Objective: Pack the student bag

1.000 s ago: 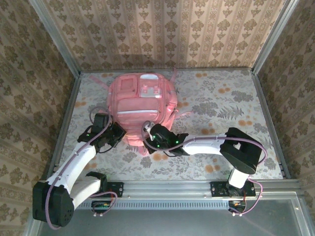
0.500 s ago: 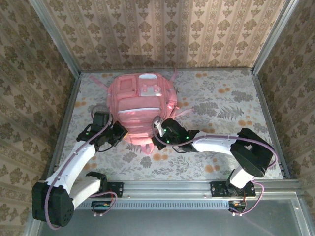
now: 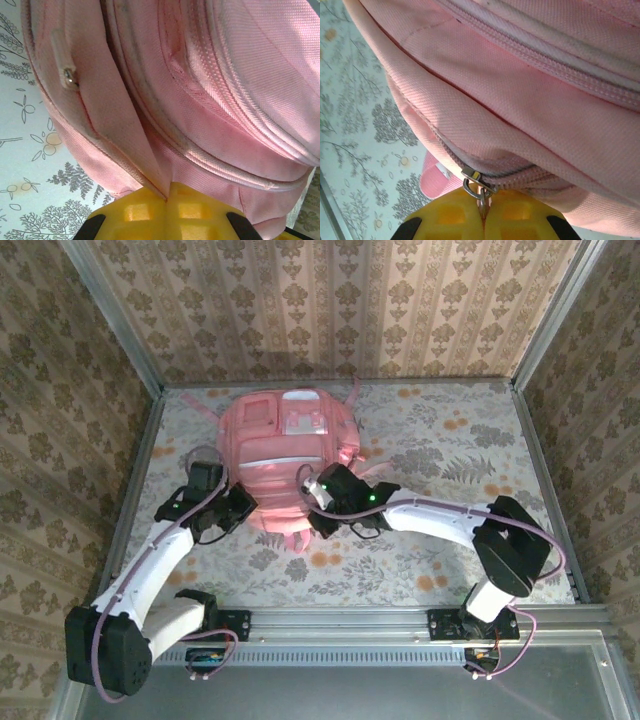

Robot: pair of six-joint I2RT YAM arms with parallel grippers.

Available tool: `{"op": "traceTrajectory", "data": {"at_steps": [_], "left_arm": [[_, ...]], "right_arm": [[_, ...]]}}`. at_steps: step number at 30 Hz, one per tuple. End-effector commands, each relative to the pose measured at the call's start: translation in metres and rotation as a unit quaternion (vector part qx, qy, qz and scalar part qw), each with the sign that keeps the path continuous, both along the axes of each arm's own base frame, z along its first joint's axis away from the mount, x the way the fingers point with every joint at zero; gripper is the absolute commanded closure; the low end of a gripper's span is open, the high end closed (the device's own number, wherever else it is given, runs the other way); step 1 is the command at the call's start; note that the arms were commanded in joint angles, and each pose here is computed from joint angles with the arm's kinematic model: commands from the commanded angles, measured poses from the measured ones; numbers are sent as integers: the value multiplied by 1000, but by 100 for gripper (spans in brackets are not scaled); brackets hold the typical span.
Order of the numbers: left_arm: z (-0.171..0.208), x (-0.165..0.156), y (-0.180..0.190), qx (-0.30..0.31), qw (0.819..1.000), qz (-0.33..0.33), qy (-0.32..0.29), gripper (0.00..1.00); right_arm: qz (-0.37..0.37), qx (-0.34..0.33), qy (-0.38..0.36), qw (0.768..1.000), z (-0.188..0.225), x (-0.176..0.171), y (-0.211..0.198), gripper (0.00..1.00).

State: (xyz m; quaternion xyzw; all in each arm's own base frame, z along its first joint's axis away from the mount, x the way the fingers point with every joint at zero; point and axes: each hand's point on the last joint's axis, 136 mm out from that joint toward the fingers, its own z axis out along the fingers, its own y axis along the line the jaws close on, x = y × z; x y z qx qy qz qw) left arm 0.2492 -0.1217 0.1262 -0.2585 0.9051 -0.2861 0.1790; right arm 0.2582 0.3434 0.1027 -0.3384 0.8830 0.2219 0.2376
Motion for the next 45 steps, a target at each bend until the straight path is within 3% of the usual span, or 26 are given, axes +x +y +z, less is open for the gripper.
{"op": "traceTrajectory", "data": {"at_steps": [1, 5, 9, 13, 17, 18, 21, 24, 26, 28, 32, 36, 45], "left_arm": [[2, 17, 53, 109, 991, 74, -26, 100], [9, 18, 61, 133, 988, 72, -33, 100], [12, 19, 67, 151, 985, 70, -38, 100], [10, 21, 68, 152, 985, 67, -37, 100], [10, 36, 54, 130, 990, 36, -43, 100], [11, 40, 52, 127, 991, 28, -39, 93], [22, 46, 50, 119, 992, 23, -30, 59], [40, 38, 55, 121, 992, 35, -31, 43], [46, 25, 59, 118, 992, 47, -27, 37], [43, 7, 59, 97, 993, 65, -8, 35], [24, -21, 39, -5, 996, 91, 24, 34], [11, -25, 26, -70, 991, 111, 31, 37], [-6, -14, 16, -95, 987, 117, 47, 46]], "right_arm": [[-15, -196, 65, 978, -45, -17, -78, 100], [-23, -215, 81, 973, -49, -17, -90, 100], [-56, -191, 96, 975, -43, -8, -98, 100], [-60, -139, 113, 982, -38, -7, -87, 100], [-24, -29, 137, 990, -29, -20, -34, 100], [-17, -10, 137, 990, -27, -23, -21, 100], [-22, 44, 118, 992, -16, -23, 15, 100], [-35, 104, 108, 988, -3, -20, 47, 100], [-39, 124, 103, 986, 1, -19, 63, 100], [-43, 134, 93, 986, 5, -15, 77, 100], [-50, 147, 76, 985, 10, -6, 98, 100], [-48, 160, 72, 983, 12, -2, 114, 100], [-43, 150, 79, 985, 0, -9, 121, 100]]}}
